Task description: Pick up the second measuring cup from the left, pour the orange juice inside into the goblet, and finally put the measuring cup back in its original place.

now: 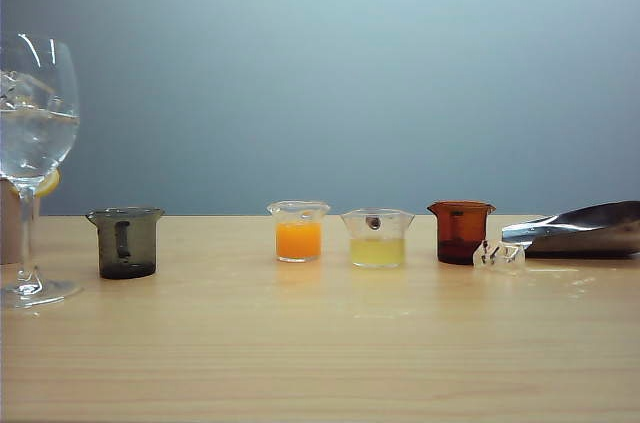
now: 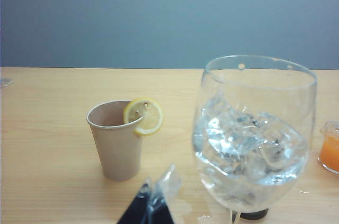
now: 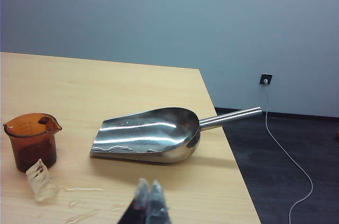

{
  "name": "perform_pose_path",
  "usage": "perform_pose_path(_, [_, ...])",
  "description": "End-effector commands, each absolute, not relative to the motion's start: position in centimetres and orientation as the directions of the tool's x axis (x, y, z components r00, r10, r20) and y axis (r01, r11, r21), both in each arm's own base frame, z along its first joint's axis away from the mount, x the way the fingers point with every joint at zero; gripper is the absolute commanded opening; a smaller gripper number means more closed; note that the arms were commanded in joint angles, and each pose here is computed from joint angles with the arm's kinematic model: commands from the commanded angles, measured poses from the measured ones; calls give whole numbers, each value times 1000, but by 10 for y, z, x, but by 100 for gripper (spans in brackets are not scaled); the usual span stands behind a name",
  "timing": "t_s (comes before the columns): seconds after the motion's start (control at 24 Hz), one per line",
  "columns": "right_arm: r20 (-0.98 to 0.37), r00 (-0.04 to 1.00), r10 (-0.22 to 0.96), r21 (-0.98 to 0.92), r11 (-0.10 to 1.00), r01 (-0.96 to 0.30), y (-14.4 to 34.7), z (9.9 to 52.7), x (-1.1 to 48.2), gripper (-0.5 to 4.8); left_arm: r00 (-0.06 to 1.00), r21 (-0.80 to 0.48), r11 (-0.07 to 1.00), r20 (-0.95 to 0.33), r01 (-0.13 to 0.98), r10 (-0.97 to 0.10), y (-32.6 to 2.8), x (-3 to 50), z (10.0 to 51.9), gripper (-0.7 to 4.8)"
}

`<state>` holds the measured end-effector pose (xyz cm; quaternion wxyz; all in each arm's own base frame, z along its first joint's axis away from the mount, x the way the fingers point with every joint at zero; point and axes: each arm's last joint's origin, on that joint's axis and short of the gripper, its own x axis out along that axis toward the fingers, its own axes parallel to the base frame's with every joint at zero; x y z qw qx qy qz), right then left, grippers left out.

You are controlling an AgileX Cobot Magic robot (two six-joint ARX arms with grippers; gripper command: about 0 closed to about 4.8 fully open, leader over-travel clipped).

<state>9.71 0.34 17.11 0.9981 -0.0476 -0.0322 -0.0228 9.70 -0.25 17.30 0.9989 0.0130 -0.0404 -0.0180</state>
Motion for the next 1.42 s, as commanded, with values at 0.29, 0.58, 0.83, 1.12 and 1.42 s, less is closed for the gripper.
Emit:
perform_pose_path(0.29, [85, 996, -43, -37, 998, 46, 3, 173, 97, -1, 994, 28, 999, 101, 38, -40, -3, 97, 176, -6])
perform_pose_path(0.58, [198, 980, -14, -27, 999, 20, 3, 231, 79, -2, 984, -175, 984, 161, -44, 72, 1, 81, 226, -6])
perform_pose_path(0.83, [222, 975, -12, -26, 999, 19, 3, 293, 79, -2, 987, -172, 985, 159, -10, 38, 0, 69, 296, -6])
perform_pose_path(1.12, [281, 956, 91, -28, 996, -86, 16, 331, 115, -3, 994, -175, 984, 111, 28, -8, -2, 87, 348, -6])
perform_pose_path(1.42, [187, 979, 80, 22, 996, -85, 81, 317, 147, -3, 994, -173, 979, 36, 107, -102, -5, 100, 363, -6])
